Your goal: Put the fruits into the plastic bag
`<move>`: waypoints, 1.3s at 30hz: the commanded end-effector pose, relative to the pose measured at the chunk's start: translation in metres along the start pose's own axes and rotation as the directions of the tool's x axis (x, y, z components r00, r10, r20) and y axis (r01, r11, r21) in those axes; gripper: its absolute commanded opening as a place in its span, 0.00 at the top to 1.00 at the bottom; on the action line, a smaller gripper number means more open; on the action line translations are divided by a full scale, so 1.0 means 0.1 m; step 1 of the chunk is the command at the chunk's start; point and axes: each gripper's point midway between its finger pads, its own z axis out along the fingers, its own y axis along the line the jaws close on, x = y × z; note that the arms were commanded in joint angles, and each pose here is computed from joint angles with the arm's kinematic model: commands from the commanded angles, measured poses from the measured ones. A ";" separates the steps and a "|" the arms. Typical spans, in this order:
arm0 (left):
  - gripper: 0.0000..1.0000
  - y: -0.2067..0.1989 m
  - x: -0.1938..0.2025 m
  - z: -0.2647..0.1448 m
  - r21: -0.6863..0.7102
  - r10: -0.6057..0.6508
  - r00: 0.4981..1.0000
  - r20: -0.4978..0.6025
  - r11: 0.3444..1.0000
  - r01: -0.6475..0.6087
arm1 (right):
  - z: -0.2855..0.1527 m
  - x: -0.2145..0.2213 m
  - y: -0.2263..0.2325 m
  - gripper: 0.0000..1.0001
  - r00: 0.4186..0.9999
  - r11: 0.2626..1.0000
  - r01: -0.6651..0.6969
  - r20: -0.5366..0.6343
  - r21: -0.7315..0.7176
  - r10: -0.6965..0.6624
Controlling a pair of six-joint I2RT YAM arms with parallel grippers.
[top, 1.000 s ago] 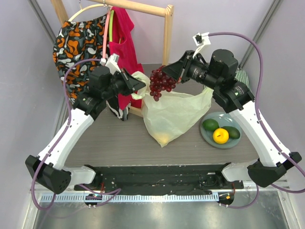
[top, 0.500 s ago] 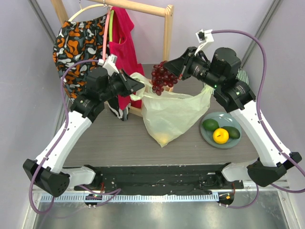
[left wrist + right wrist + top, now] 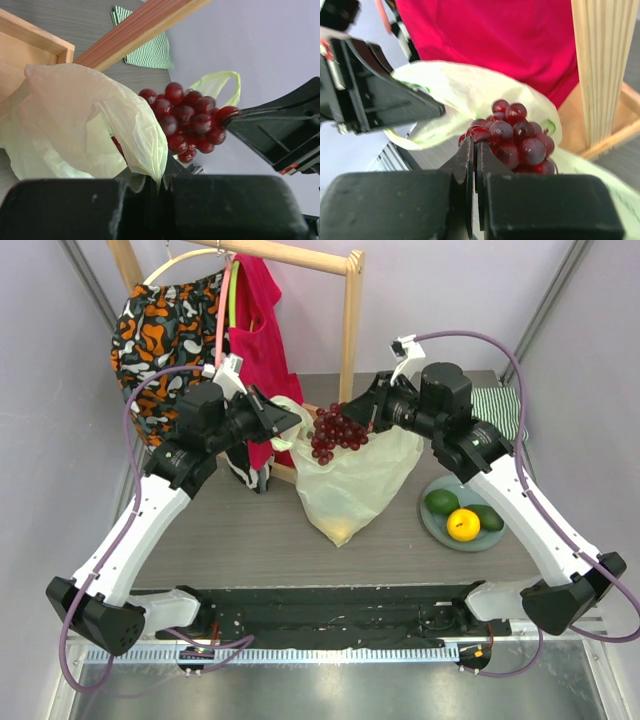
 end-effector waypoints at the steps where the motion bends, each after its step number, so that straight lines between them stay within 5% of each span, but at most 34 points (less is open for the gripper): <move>1: 1.00 -0.08 -0.09 -0.06 0.024 0.005 0.999 0.039 1.000 -0.006 | -0.26 -0.22 0.18 0.99 0.995 0.999 0.017 0.098 -0.037 -0.013; 22: 1.00 0.01 -0.16 -0.06 0.001 0.024 0.999 0.049 1.000 -0.024 | -0.69 -0.20 -0.22 0.99 0.994 0.969 0.045 0.089 0.244 -0.068; 39: 1.00 0.06 0.08 -0.08 0.037 0.015 0.999 -0.031 0.999 -0.014 | -0.18 -0.64 -0.27 0.99 0.980 0.956 0.123 0.119 0.266 -0.159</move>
